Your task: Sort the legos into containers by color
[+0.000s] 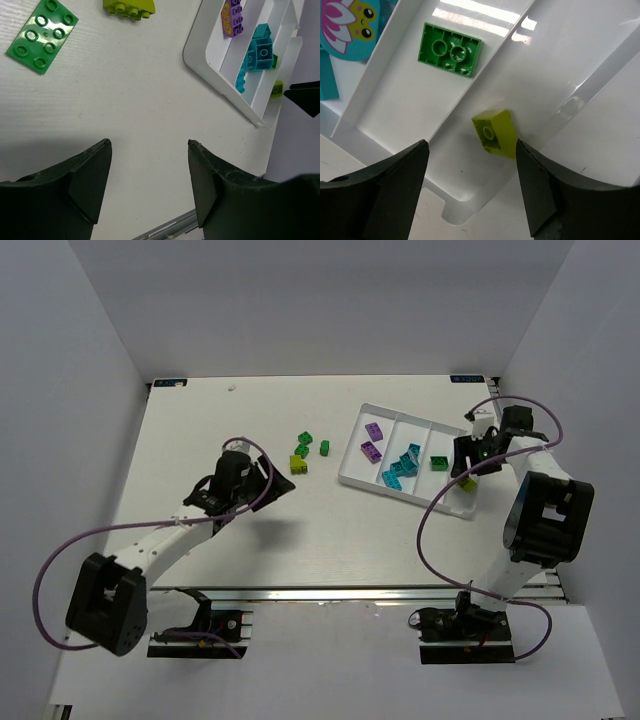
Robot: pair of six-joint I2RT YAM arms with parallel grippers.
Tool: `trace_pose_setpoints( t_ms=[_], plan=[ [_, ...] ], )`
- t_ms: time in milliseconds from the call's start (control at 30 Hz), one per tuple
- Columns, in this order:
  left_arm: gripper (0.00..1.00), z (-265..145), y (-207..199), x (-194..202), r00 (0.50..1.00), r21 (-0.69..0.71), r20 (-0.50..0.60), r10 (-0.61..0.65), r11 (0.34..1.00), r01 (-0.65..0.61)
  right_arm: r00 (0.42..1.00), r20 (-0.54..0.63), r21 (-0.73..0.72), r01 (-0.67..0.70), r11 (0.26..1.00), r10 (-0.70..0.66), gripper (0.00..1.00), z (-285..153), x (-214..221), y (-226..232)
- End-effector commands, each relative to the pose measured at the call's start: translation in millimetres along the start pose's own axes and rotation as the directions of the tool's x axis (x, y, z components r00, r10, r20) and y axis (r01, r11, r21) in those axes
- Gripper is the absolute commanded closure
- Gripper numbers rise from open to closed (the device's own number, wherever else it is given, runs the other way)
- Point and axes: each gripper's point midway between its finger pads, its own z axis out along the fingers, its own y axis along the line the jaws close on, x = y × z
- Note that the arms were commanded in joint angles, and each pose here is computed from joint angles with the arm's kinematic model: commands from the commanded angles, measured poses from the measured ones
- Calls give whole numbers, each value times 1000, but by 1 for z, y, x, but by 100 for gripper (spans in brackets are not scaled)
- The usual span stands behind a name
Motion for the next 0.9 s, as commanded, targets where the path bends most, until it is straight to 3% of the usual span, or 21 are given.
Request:
trace_pose_setpoints(
  t_ms=[0, 100, 200, 333, 433, 467, 567, 667, 867],
  plan=[
    [28, 12, -17, -15, 998, 28, -5, 58, 998, -58, 998, 58, 8, 14, 1000, -15, 24, -11, -26, -8],
    [28, 30, -14, -23, 996, -45, -34, 85, 995, -86, 993, 102, -5, 63, 998, -62, 11, -23, -38, -5],
    [28, 49, -8, -36, 992, -136, -50, 117, 983, -123, 965, 173, -76, 211, 974, -196, 11, -44, -52, 14],
    [28, 71, 7, -53, 977, -272, -83, 198, 938, -213, 867, 353, -207, 439, 874, -351, 11, -79, -61, 65],
    [27, 86, 17, -63, 956, -353, -133, 262, 889, -292, 854, 392, -316, 475, 821, -343, 23, -92, -50, 93],
    [26, 89, 12, -72, 948, -355, -133, 288, 879, -317, 857, 397, -339, 470, 815, -329, 34, -94, -47, 99],
    [25, 106, 19, -75, 933, -379, -167, 320, 852, -360, 861, 414, -395, 463, 793, -296, 52, -98, -39, 113],
    [25, 121, 15, -86, 921, -387, -169, 350, 836, -389, 858, 430, -411, 463, 786, -281, 53, -100, -34, 121],
    [25, 147, 8, -92, 910, -368, -178, 374, 833, -414, 869, 425, -433, 442, 786, -255, 45, -98, -25, 127]
  ],
)
